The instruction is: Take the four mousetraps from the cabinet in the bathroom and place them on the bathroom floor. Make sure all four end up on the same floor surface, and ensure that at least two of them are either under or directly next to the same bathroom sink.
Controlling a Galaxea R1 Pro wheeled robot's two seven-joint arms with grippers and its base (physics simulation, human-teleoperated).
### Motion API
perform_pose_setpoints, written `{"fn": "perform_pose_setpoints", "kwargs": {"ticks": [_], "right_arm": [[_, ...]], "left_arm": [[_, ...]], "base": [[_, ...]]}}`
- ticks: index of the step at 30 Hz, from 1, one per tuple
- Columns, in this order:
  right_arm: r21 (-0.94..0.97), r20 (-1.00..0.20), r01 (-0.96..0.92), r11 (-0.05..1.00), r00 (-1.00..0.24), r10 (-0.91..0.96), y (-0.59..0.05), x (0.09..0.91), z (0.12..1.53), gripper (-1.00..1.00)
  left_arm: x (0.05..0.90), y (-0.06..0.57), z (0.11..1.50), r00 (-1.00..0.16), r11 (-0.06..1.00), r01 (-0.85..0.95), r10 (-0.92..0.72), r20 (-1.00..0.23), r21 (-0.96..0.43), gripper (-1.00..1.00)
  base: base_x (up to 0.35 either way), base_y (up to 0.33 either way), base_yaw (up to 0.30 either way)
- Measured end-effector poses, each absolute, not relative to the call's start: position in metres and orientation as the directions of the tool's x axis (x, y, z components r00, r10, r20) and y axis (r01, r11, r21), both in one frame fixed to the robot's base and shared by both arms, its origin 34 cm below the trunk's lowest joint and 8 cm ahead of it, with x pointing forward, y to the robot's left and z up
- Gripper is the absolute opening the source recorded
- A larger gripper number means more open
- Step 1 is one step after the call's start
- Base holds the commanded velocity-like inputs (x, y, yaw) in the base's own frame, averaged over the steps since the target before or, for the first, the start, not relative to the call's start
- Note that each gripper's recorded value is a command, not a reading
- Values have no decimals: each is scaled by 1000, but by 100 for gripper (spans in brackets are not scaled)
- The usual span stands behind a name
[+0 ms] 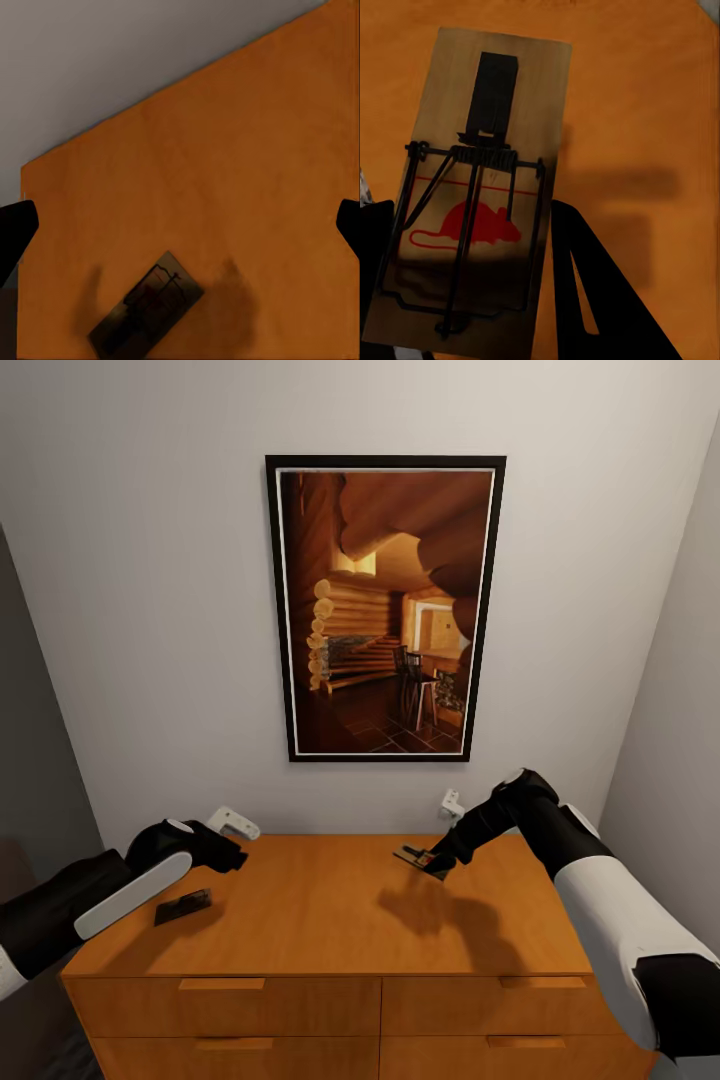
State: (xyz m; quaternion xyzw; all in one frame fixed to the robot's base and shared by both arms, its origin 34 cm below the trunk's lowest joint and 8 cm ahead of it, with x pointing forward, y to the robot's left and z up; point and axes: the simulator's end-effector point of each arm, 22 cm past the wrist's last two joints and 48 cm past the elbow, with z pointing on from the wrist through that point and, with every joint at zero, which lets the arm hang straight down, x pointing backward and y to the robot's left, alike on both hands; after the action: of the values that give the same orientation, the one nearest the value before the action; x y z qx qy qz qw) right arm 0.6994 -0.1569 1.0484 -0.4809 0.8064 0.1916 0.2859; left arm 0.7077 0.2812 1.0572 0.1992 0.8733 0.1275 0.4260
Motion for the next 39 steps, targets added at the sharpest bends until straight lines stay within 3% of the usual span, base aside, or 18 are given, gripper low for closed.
{"fn": "perform_pose_setpoints", "kwargs": {"ticks": [11,19,29,39], "right_arm": [[44,-661,-884,465,-375,-650,-155,700,1052,-100],[87,-704,-896,436,-364,-609,-135,695,1057,-100],[92,-725,-914,394,-333,-603,-91,690,1062,-100],[76,-732,-907,414,-332,-594,-87,697,1063,-100]], "left_arm": [[713,271,1051,-564,929,229,369,-739,290,100],[707,240,1042,-551,919,362,348,-758,159,100],[723,287,1048,-501,913,317,392,-771,258,100],[724,300,1043,-490,913,367,352,-797,178,100]], "base": [[0,0,0],[0,0,0],[0,0,0],[0,0,0]]}}
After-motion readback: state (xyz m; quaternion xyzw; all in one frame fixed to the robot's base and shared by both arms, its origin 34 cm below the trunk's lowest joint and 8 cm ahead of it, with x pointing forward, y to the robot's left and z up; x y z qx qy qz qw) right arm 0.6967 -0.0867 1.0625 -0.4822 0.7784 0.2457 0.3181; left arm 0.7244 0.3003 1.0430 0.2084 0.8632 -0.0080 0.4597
